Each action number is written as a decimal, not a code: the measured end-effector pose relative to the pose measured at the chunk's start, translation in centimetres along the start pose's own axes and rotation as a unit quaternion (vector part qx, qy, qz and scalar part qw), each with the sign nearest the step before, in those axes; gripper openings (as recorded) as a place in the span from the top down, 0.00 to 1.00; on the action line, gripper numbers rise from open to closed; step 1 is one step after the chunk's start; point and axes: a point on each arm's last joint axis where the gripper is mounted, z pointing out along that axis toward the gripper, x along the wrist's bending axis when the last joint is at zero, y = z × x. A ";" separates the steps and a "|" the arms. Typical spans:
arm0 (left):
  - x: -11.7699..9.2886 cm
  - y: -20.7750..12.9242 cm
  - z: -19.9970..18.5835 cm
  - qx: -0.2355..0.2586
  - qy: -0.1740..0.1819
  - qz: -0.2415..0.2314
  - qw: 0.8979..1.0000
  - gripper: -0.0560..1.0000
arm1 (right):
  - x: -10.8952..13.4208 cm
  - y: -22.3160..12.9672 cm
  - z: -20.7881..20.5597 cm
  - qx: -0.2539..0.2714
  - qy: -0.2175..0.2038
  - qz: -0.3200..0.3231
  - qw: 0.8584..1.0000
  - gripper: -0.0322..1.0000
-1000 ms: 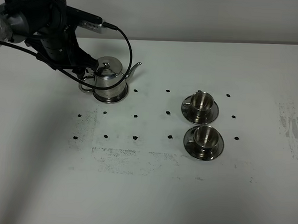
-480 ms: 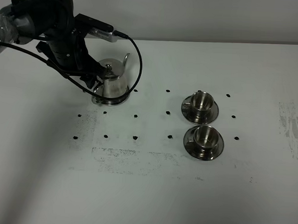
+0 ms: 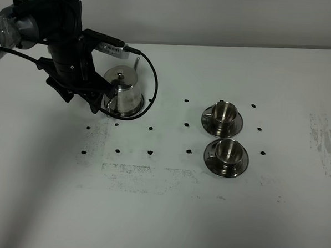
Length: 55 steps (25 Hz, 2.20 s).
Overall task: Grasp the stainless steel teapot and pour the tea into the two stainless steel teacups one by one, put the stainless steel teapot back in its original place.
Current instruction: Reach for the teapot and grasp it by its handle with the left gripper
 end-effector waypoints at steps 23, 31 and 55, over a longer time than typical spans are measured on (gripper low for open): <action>-3.5 -7.1 -4.9 -0.090 0.008 -0.002 0.996 0.36 | 0.0 0.0 0.0 0.000 0.000 0.000 1.000 0.46; -4.5 -7.7 -4.2 -0.112 0.024 -0.009 0.993 0.36 | 0.0 0.0 0.0 0.000 0.000 0.000 1.000 0.46; -5.1 -1.5 -0.2 -0.023 0.004 -0.019 1.000 0.36 | 0.0 0.0 0.0 0.000 0.000 0.000 1.000 0.46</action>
